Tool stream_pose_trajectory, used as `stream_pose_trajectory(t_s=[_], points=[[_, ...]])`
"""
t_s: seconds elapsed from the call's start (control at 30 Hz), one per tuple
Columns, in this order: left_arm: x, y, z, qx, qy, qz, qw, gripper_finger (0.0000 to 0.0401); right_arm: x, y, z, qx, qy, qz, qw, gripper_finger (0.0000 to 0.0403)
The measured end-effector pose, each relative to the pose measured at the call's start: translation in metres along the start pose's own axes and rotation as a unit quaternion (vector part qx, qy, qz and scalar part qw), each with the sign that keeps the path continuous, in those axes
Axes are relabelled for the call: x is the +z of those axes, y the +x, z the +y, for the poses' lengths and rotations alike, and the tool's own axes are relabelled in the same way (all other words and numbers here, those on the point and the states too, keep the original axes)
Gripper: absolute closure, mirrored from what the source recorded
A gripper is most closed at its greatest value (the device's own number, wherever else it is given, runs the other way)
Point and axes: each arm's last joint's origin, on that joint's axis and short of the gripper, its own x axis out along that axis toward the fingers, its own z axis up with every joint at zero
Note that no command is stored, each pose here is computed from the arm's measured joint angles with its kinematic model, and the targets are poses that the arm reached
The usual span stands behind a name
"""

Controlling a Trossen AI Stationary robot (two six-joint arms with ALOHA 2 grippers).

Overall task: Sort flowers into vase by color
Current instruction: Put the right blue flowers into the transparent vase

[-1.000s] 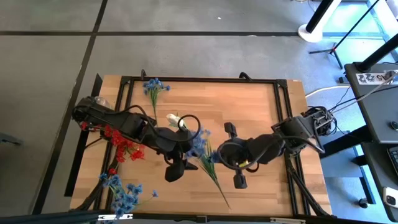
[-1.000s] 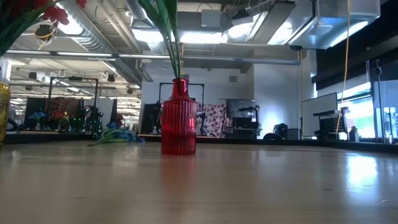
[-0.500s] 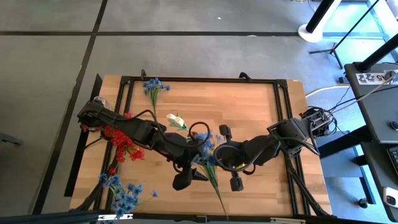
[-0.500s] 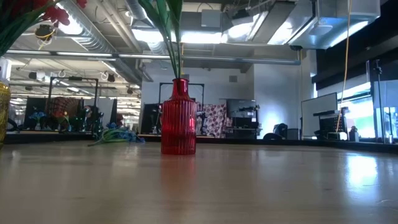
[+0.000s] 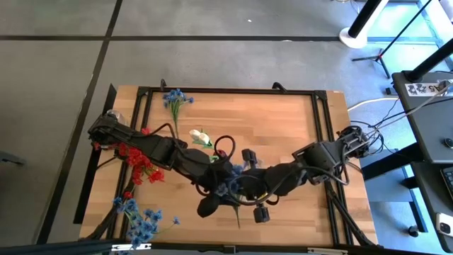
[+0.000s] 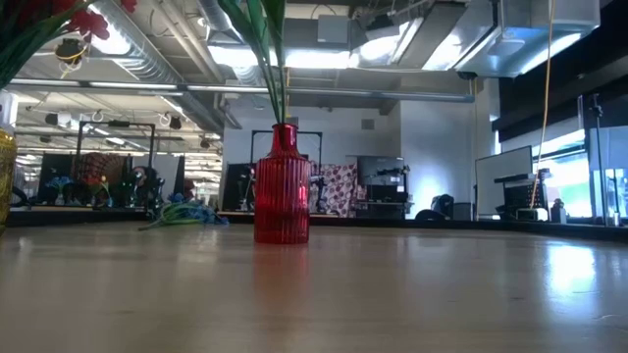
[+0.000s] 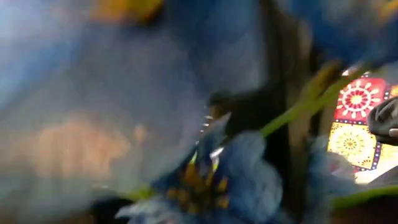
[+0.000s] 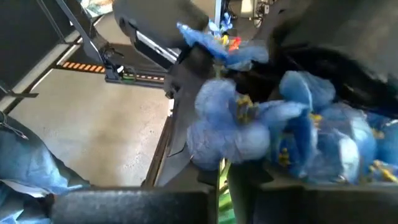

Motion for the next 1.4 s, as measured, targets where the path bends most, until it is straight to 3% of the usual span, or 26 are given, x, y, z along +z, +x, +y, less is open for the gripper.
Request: stream_pose_trajectory(t_s=[0.17,0.33,0.43,0.73,0.9,1.17,1.4], points=[[-0.003,0.000,0.000,0.018,0.010,0.006,1.000,0.0243,0.000,-0.001,-0.001,-0.017,0.000,-0.004,1.000,0.0381],[-0.005,0.000,0.001,0.036,0.018,0.008,0.999,0.0340,0.000,-0.001,-0.002,-0.037,0.001,-0.003,0.999,0.0377],[-0.005,-0.001,0.001,0.046,0.035,0.005,0.998,0.0388,0.000,-0.001,-0.002,-0.041,0.016,-0.006,0.999,0.0352],[-0.005,-0.014,-0.005,0.075,0.089,0.031,0.993,0.0394,0.021,-0.031,0.000,-0.021,0.040,-0.092,0.995,0.0185],[-0.002,-0.028,-0.027,0.065,0.137,0.034,0.988,0.0395,0.033,-0.070,0.007,-0.066,0.027,-0.163,0.984,0.0122],[-0.007,-0.070,-0.082,0.022,0.181,0.062,0.981,0.0396,0.026,-0.101,0.028,-0.150,0.015,-0.175,0.973,0.0107],[0.002,-0.127,-0.135,-0.074,0.141,0.013,0.987,0.0396,0.017,-0.102,0.037,-0.184,0.042,-0.164,0.968,0.0107]])
